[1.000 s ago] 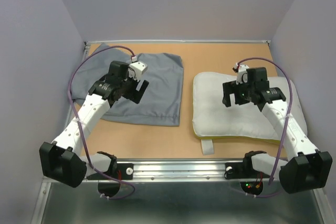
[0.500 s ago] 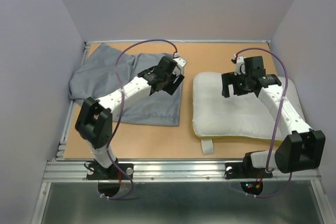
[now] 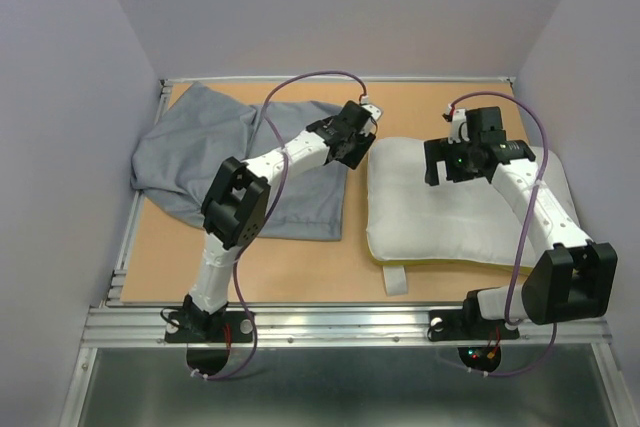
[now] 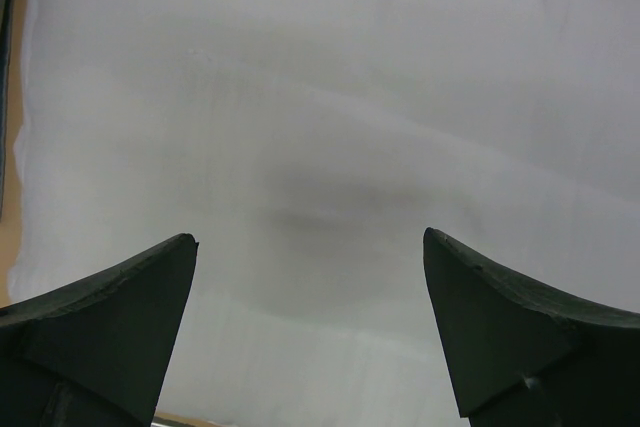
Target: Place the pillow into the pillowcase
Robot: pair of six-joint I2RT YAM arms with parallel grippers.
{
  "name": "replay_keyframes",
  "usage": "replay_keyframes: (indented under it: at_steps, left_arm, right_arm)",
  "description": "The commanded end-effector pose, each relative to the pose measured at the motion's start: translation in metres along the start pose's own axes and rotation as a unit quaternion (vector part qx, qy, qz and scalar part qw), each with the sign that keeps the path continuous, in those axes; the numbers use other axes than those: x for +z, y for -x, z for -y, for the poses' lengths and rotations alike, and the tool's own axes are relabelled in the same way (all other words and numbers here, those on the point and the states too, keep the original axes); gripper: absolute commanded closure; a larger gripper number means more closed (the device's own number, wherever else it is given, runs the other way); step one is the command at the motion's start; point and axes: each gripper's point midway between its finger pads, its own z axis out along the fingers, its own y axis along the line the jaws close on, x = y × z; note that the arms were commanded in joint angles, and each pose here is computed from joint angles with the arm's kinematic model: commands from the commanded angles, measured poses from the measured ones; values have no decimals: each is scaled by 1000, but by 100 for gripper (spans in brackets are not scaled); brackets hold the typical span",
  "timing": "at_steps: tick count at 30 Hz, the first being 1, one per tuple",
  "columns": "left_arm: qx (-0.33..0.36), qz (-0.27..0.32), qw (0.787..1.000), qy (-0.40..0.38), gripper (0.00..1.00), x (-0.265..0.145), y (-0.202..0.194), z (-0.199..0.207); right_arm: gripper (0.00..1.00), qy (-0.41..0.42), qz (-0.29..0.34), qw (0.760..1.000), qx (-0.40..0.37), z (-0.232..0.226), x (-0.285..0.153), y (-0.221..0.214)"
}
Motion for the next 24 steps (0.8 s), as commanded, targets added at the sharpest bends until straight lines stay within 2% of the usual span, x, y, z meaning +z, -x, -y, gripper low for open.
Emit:
replay_keyframes:
  at_steps: [1, 6, 11, 12, 13, 18, 19, 22, 24]
  left_arm:
    - [-16, 13, 999, -24, 33, 1, 17, 11]
    - [-16, -12, 999, -28, 34, 23, -1, 19]
    - [-14, -26, 999, -27, 40, 38, -9, 22]
    - [-13, -27, 999, -27, 46, 40, -10, 22]
    - [-12, -26, 999, -27, 46, 40, -10, 22]
    - [-14, -36, 999, -24, 69, 44, -16, 17]
    - [-16, -35, 999, -23, 80, 42, -15, 15]
    - [-23, -24, 999, -21, 88, 33, -5, 7]
    - [-22, -17, 999, -25, 89, 26, 1, 2]
  right_arm:
    - [0, -9, 14, 1000, 9, 6, -2, 8]
    - [0, -9, 14, 1000, 11, 6, -2, 8]
    - [0, -11, 12, 1000, 13, 7, -2, 4]
    - [0, -12, 11, 1000, 12, 8, -2, 4]
    - [0, -13, 11, 1000, 12, 8, -2, 3]
    - [0, -12, 9, 1000, 12, 8, -1, 2]
    - [0, -12, 10, 1000, 12, 8, -1, 2]
    - [0, -10, 11, 1000, 13, 7, -1, 4]
    - [0, -5, 14, 1000, 12, 5, -2, 6]
